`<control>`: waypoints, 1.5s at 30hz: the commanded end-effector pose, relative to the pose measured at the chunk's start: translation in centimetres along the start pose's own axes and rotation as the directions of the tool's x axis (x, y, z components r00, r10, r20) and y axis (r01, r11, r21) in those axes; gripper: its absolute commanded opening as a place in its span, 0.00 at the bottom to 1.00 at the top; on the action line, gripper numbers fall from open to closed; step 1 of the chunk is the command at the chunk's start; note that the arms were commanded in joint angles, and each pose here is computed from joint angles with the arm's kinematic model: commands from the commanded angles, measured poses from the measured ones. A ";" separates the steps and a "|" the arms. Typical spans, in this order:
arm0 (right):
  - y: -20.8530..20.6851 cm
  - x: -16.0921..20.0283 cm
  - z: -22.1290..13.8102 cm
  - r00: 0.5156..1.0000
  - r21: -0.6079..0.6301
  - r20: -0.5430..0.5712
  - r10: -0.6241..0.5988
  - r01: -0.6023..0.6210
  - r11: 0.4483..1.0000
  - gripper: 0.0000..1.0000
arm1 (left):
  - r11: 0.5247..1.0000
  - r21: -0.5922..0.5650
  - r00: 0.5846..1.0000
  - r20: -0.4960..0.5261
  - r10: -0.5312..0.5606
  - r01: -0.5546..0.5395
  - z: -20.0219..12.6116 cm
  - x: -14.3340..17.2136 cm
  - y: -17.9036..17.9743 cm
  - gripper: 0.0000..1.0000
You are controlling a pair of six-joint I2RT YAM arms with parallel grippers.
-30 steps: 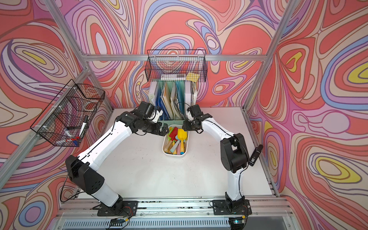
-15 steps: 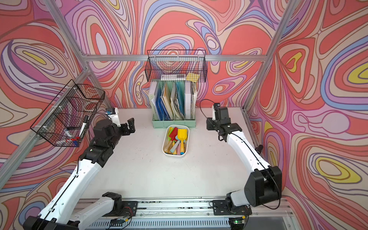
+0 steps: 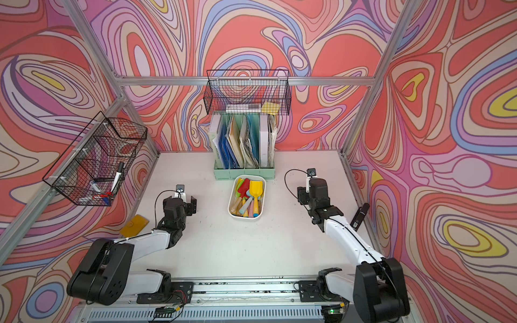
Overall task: Put the shovel into the storage box
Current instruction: Reset both arms
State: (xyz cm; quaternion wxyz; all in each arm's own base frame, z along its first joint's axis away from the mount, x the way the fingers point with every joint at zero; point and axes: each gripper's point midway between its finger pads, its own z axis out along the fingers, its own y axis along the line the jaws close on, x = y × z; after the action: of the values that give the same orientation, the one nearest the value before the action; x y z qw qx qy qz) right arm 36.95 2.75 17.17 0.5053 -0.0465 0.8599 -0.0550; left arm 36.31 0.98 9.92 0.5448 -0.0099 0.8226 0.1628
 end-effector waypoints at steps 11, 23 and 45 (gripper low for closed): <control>-0.8 0.4 0.9 0.954 0.050 0.299 -0.015 0.000 0.999 0.85 | 0.974 0.192 0.990 0.061 -0.130 0.117 2.4 -0.3 -1.0 0.98; -0.8 3.7 7.0 0.944 -0.019 0.318 0.092 -0.090 0.996 0.86 | 0.960 0.247 0.990 0.010 -0.142 0.135 3.0 -0.2 -1.4 0.99; -2.6 4.0 9.0 0.960 -0.046 0.221 0.171 -0.165 0.985 0.98 | 0.959 0.248 0.989 0.011 -0.144 0.137 3.0 -0.3 -1.4 0.99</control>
State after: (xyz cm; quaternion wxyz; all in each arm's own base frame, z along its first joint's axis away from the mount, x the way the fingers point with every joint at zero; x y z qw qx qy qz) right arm 43.19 -0.97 9.98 0.6048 0.0134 0.7963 -0.0010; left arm 39.39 0.49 8.99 0.5667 0.0043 0.8235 0.0264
